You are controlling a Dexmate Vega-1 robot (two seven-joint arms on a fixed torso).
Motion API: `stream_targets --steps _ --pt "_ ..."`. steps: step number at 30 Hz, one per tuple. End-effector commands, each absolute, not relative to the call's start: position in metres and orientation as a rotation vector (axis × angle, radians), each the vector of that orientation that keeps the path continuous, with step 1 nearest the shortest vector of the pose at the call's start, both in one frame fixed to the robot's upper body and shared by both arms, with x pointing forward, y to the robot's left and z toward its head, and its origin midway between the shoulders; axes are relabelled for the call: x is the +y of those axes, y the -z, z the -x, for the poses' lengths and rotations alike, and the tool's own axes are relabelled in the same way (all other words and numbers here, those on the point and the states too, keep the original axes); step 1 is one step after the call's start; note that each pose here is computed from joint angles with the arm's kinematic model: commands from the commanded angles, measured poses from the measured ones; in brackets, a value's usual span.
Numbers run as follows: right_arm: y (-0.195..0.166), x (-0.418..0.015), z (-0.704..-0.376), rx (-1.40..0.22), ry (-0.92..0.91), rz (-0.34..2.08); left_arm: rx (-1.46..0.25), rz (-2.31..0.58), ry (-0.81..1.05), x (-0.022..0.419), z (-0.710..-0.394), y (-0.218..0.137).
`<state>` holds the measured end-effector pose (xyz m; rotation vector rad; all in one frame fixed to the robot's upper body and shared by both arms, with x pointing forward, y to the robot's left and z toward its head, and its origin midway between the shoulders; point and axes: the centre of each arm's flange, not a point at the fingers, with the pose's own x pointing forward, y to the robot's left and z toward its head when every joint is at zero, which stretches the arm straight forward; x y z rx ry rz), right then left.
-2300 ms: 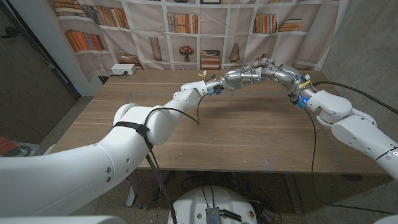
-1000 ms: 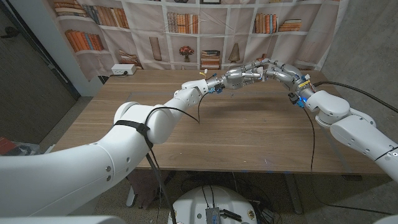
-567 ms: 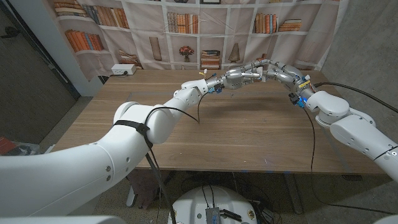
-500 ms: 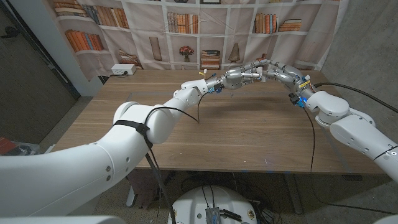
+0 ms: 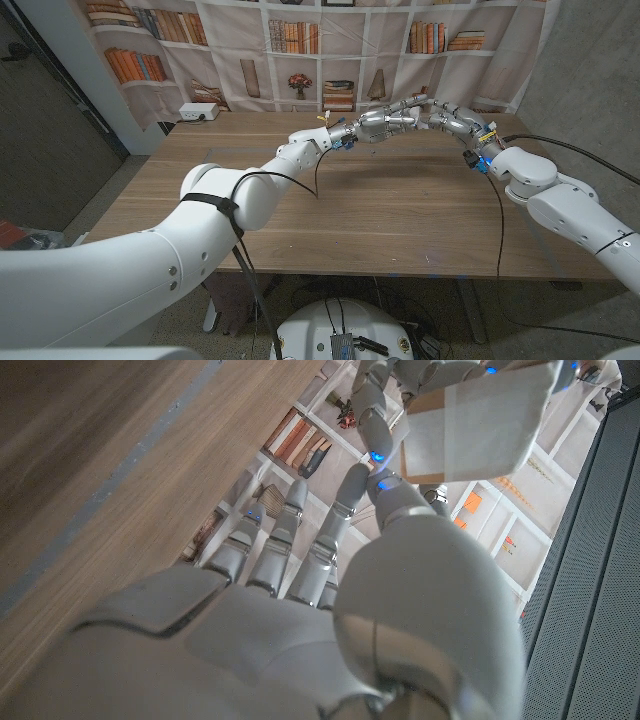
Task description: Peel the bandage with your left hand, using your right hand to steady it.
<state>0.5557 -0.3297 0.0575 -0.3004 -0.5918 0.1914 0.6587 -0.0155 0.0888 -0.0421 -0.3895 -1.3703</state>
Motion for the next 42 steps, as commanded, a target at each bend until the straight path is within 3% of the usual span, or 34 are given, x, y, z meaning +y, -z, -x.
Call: stream_targets --steps 1,13,26,42 --pt "-0.057 -0.331 -0.565 -0.569 -0.181 0.288 -0.400 0.047 1.369 -0.007 -0.660 -0.088" --pt "-0.055 -0.336 -0.576 -0.542 -0.166 0.273 -0.411 0.055 1.378 0.001 -0.661 -0.088" --pt "-0.061 -0.336 -0.564 -0.539 -0.133 0.291 -0.454 0.057 1.423 0.016 -0.657 -0.086" --pt "-0.067 -0.339 -0.552 -0.515 -0.026 0.301 -0.559 0.031 1.424 0.083 -0.660 -0.087"
